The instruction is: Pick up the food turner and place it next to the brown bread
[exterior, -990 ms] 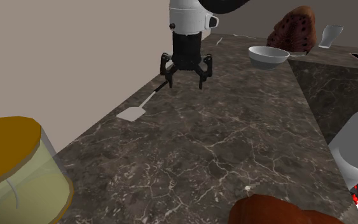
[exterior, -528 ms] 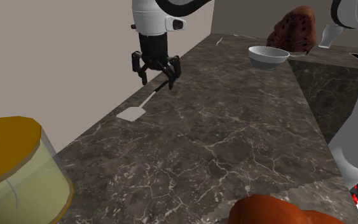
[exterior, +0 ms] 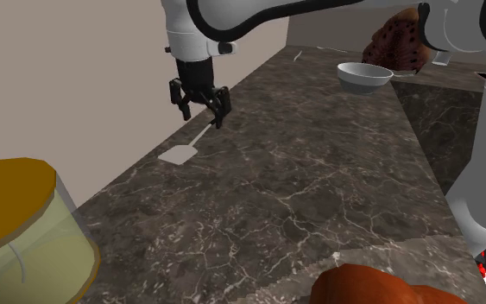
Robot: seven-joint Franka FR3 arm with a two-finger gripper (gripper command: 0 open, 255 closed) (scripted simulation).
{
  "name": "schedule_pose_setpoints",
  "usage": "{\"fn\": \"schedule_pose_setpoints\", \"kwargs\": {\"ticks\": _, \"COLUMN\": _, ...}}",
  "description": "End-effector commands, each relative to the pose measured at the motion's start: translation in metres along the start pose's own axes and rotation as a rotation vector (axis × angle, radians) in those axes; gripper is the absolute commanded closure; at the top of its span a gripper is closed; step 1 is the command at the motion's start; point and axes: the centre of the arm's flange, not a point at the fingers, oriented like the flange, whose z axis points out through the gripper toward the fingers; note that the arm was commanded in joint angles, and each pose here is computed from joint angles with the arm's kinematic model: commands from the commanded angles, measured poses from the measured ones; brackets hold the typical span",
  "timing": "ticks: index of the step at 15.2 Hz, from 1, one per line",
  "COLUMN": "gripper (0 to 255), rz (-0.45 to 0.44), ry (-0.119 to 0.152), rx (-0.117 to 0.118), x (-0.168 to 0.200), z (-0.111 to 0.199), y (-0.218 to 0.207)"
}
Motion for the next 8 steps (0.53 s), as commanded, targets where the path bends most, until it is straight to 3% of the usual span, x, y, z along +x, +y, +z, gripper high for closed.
{"fn": "schedule_pose_setpoints", "kwargs": {"ticks": 1, "gripper": 0, "rz": 0.001, "ry": 0.000, "rx": 0.000, "x": 0.0001, "z": 0.0106, "y": 0.0002}}
{"fn": "schedule_pose_setpoints", "kwargs": {"ticks": 8, "gripper": 0, "rz": 0.001, "ry": 0.000, "rx": 0.000, "x": 0.0001, "z": 0.0137, "y": 0.0002}}
